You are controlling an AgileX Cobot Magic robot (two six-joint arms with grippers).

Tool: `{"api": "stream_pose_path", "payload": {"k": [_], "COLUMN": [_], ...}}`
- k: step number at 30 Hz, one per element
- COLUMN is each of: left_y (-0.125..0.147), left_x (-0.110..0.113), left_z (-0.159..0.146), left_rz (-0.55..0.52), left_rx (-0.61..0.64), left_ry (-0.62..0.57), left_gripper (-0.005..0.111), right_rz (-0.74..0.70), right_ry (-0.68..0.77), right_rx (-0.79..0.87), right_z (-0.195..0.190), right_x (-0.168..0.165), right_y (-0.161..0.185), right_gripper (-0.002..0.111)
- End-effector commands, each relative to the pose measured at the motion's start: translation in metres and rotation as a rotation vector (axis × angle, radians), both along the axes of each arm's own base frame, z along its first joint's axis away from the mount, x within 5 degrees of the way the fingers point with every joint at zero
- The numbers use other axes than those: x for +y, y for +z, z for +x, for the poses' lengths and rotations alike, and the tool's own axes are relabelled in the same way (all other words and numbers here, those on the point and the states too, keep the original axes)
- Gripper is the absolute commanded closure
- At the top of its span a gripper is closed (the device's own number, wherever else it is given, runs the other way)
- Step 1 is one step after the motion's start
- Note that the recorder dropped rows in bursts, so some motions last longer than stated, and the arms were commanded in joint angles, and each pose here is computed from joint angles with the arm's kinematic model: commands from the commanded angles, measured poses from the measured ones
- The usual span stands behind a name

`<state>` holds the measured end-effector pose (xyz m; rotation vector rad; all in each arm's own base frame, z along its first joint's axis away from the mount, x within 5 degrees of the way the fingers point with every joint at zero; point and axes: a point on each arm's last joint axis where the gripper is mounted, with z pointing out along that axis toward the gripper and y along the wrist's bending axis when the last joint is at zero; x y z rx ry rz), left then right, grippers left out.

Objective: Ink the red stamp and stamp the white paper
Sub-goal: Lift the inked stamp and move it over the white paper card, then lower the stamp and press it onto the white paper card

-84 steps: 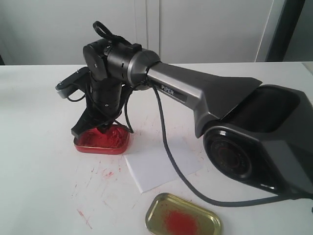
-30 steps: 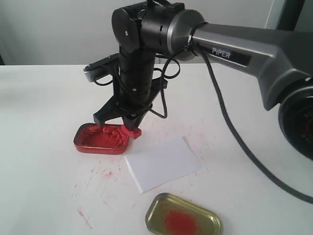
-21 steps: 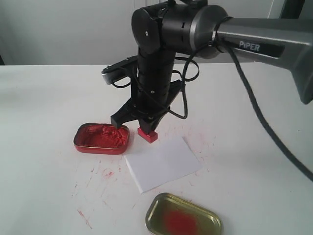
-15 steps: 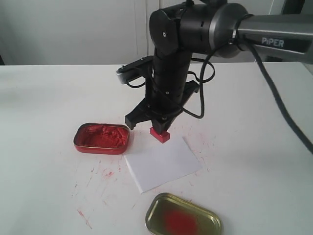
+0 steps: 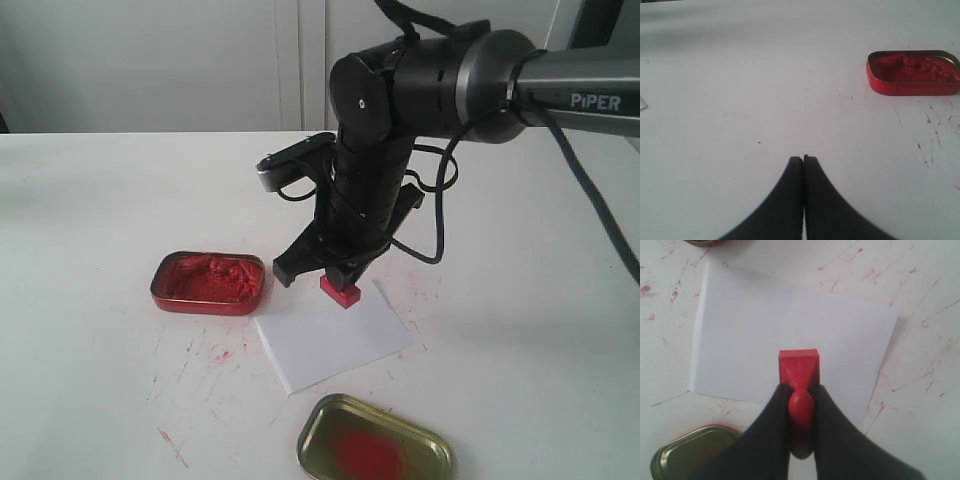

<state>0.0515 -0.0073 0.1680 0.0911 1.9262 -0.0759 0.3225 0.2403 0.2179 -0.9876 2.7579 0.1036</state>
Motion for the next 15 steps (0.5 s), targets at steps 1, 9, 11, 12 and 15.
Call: {"api": "stream_pose_path", "payload": {"k": [1,9,11,12,15], "left_y": [-0.001,-0.001,-0.001,-0.001,-0.001], "left_x": [0.0,0.0,0.0,0.0,0.0], "left_z": [0.0,0.0,0.0,0.0,0.0], "left_rz": [-0.009,-0.009,-0.009,-0.009,-0.009], "left_rx": [0.002,0.002,0.002,0.002,0.002], "left_ry": [0.004,0.004,0.004,0.004,0.004], "left_gripper": [0.107,0.107,0.107,0.107,0.107], "right_rz": [0.015,0.005,0.011,0.013,0.028], "right_ry": [-0.016,-0.037,-0.06,-0.07,-0.109], "right_rx": [-0.03,-0.008,-0.006,-0.005,-0.001], "right_z": [0.001,-0.004,-0.004,-0.004,-0.004], "right_x": [-0.006,-0.009,-0.009,-0.009,-0.009], "right_y": [-0.008,-0.02,-0.02,-0.02,-0.02], "right_gripper": [0.108,0.108,0.108,0.108,0.108]}}
